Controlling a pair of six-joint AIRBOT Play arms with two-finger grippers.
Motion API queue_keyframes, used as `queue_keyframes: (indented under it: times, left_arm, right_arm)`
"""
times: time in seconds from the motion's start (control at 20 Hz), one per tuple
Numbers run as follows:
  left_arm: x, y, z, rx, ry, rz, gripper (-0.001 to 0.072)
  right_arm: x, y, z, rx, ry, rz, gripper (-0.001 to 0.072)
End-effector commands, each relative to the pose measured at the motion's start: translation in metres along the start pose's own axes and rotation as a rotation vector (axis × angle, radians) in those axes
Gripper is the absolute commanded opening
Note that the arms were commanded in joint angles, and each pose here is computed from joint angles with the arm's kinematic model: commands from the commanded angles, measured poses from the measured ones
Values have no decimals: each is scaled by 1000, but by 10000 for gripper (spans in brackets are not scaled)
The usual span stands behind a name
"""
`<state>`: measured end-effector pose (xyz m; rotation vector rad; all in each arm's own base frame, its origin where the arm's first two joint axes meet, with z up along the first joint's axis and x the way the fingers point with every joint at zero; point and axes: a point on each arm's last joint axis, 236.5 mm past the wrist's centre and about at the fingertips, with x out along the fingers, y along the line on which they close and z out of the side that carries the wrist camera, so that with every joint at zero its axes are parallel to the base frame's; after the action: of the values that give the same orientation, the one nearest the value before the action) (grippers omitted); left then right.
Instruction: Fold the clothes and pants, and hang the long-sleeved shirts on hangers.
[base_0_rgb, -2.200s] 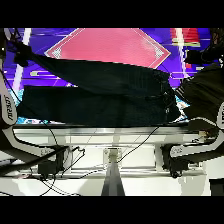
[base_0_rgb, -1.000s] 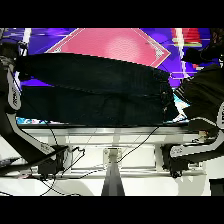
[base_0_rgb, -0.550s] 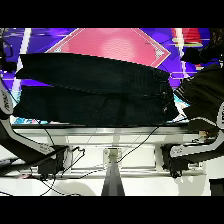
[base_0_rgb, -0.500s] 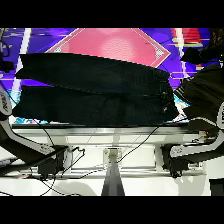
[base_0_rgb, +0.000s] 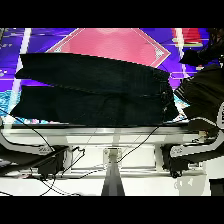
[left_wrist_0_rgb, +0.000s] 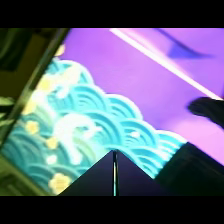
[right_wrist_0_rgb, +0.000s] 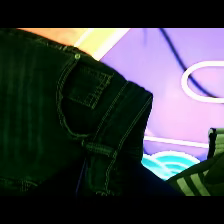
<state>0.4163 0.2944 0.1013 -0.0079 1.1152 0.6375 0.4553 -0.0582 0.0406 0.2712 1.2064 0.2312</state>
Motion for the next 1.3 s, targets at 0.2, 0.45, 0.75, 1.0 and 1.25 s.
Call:
queue_keyframes:
  times: [0.2, 0.45, 0.75, 1.0, 1.25]
  left_arm:
    - [-144, -105, 3, 155, -194, -543, 29]
    - [-121, -57, -111, 120, 6, -461, 31]
    - [-24, -22, -282, -263, 306, -397, 252]
    - [13, -30, -303, -499, 314, -419, 676]
    - [45, -31, -250, -726, 143, -478, 532]
  right_arm:
    - [-15, 13, -16, -31, 51, 20, 18]
    - [-60, 36, -13, -76, -31, 9, 18]
    - [-102, 63, -9, -121, -134, 13, 18]
    - [-102, 63, -9, -121, -134, 13, 18]
    - [-103, 60, -6, -125, -143, 1, 18]
